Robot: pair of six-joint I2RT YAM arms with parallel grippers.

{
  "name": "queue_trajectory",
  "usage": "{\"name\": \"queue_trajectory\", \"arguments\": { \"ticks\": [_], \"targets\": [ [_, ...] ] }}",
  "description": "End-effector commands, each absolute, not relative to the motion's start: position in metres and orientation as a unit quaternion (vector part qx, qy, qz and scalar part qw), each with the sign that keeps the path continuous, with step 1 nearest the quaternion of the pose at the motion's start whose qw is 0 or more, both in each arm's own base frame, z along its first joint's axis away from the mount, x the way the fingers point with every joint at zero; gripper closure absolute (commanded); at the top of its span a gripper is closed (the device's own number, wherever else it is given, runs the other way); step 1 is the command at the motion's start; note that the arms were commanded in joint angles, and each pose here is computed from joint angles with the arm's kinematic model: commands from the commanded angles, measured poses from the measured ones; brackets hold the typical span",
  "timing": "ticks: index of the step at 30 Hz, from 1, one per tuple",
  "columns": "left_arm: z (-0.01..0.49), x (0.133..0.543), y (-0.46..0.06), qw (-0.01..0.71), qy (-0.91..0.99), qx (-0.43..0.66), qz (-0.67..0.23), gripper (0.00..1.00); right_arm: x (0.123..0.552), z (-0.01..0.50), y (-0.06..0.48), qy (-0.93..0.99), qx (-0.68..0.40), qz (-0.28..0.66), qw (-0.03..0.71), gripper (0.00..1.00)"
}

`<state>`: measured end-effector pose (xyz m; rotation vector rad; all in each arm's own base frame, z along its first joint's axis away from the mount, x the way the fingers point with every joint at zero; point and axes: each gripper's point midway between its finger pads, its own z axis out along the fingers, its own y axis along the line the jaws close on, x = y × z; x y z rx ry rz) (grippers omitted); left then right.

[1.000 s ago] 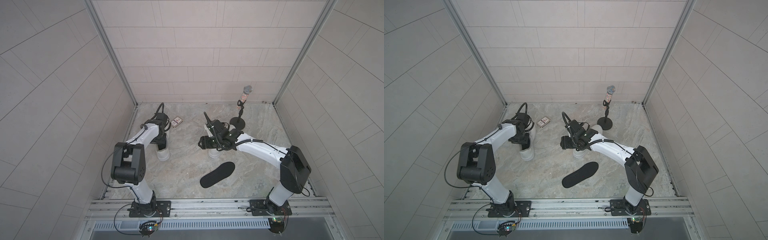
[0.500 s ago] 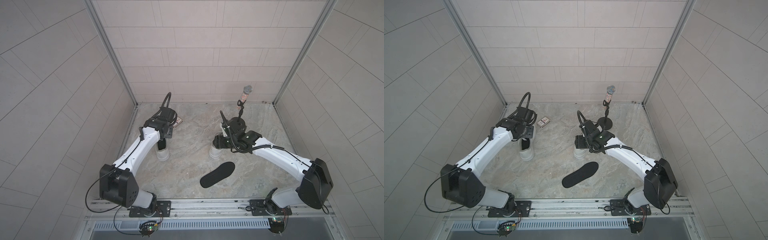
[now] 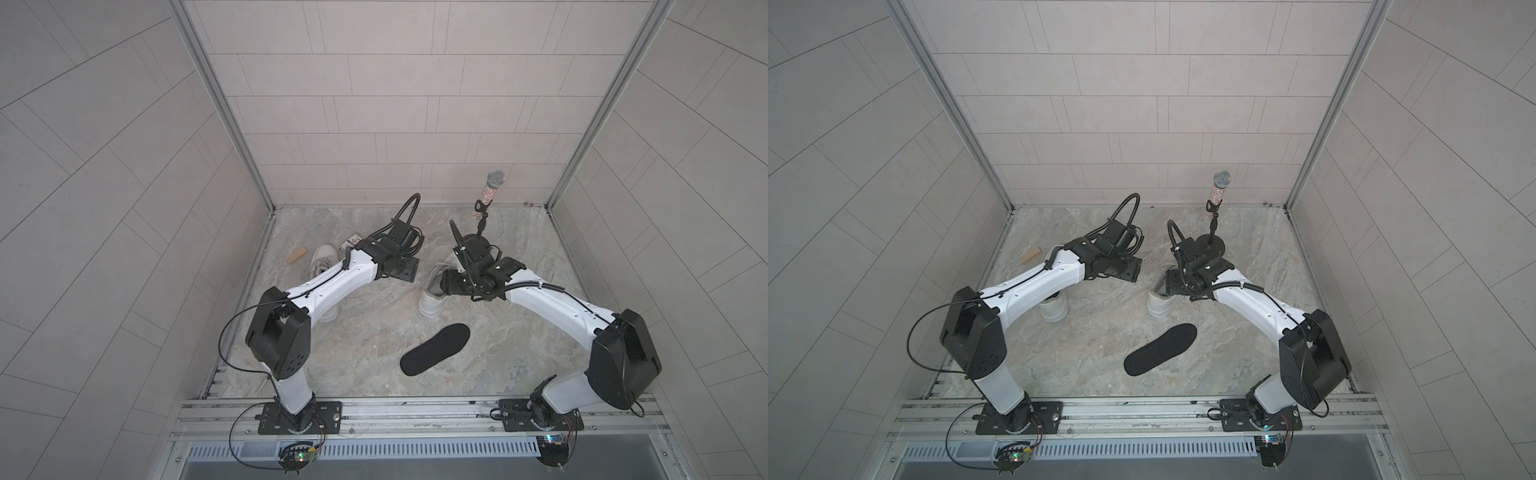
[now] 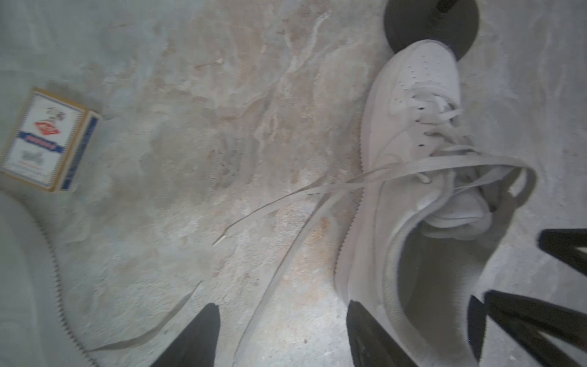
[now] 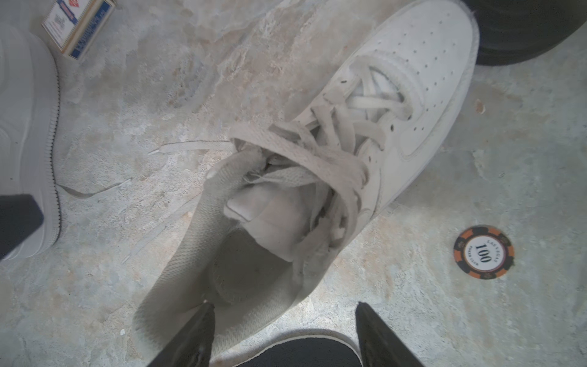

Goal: Insert the insole into the shoe
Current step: Place the shoe at the center of the board, then adjust the shoe at the center of the board.

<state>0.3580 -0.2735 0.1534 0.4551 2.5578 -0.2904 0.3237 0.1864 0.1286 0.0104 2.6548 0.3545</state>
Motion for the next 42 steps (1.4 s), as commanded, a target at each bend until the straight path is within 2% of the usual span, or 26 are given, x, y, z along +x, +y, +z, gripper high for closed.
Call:
{"name": "queue_trajectory", "arguments": {
  "ticks": [1, 7, 20, 27, 34, 42],
  "targets": [
    [0.17, 0.363, -0.309, 0.277, 0.927, 0.175, -0.18, 0.31, 0.324, 0.121, 0.181, 0.966, 0.017, 0.121, 0.226, 0.3],
    [0.147, 0.36, -0.332, 0.275, 0.923, 0.224, -0.151, 0.31, 0.322, 0.113, 0.166, 0.966, 0.037, 0.124, 0.223, 0.33],
    [0.123, 0.374, -0.329, 0.273, 0.93, 0.225, -0.102, 0.34, 0.315, 0.124, 0.142, 0.96, 0.053, 0.143, 0.235, 0.34],
    [0.125, 0.38, -0.333, 0.276, 0.927, 0.237, -0.097, 0.34, 0.312, 0.118, 0.148, 0.959, 0.055, 0.16, 0.225, 0.34],
    [0.12, 0.367, -0.346, 0.26, 0.918, 0.276, -0.116, 0.34, 0.317, 0.117, 0.16, 0.958, 0.053, 0.166, 0.229, 0.31],
    [0.106, 0.365, -0.346, 0.25, 0.921, 0.285, -0.091, 0.35, 0.329, 0.109, 0.167, 0.959, 0.057, 0.16, 0.228, 0.31]
  ]
}}
